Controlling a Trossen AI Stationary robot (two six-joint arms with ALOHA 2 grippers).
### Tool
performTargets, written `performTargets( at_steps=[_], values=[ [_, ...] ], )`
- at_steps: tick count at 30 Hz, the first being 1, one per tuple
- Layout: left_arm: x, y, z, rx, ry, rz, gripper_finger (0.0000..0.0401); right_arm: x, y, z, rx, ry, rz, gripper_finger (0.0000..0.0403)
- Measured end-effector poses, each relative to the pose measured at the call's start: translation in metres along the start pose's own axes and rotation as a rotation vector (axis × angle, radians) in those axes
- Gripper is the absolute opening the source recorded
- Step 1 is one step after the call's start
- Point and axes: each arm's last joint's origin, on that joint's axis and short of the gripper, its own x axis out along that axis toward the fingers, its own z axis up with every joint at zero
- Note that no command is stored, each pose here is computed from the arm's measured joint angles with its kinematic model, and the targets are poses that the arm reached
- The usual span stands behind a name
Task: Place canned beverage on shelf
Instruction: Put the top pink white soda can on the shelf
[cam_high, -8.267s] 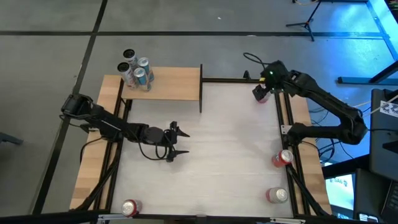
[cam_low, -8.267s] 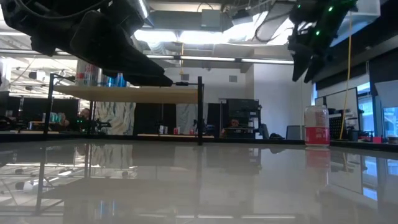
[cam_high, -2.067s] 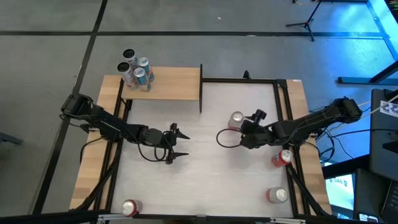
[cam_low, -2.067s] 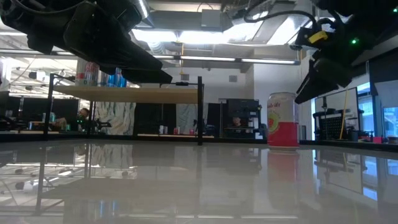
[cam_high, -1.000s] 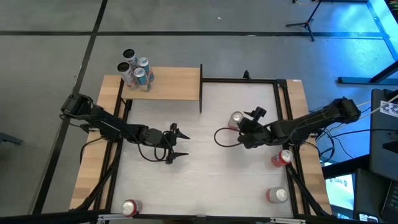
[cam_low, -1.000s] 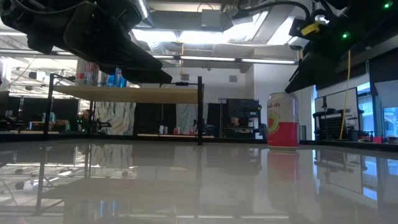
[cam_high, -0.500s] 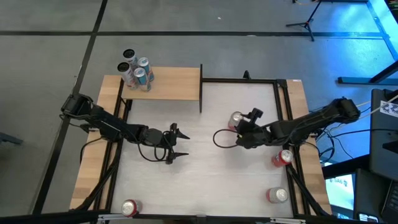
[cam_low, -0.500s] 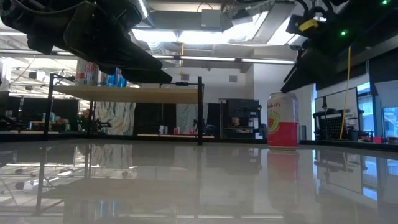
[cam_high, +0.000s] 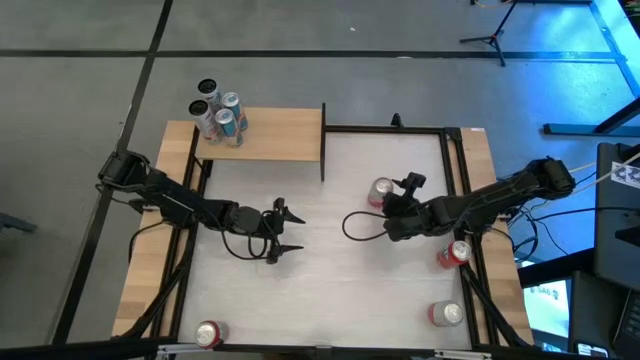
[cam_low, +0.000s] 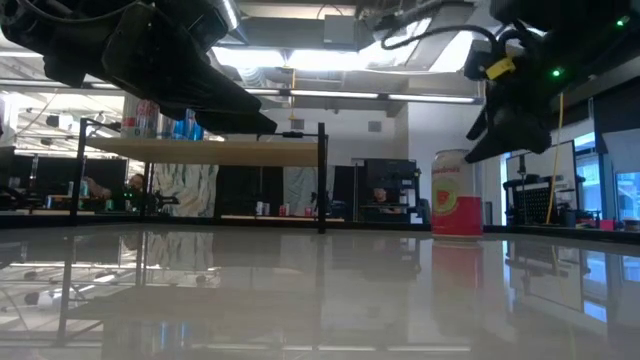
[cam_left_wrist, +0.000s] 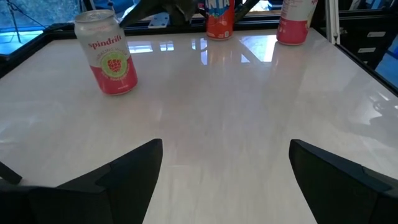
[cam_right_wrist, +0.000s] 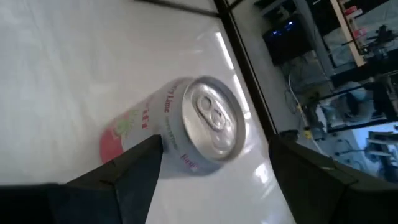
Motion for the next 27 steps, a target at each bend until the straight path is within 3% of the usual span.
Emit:
performTargets(
  at_steps=[13,27],
  values=[
    [0.000,0.000,0.000,0.000,0.000,0.000,0.0341,0.018,-0.024,-0.011,-0.015,0.157,-0.140,0.0293],
    [0.000,0.000,0.000,0.000,0.000,0.000,0.0341,-0.005,-0.068,0.051,0.070,0.214,0.311,0.0293]
  ],
)
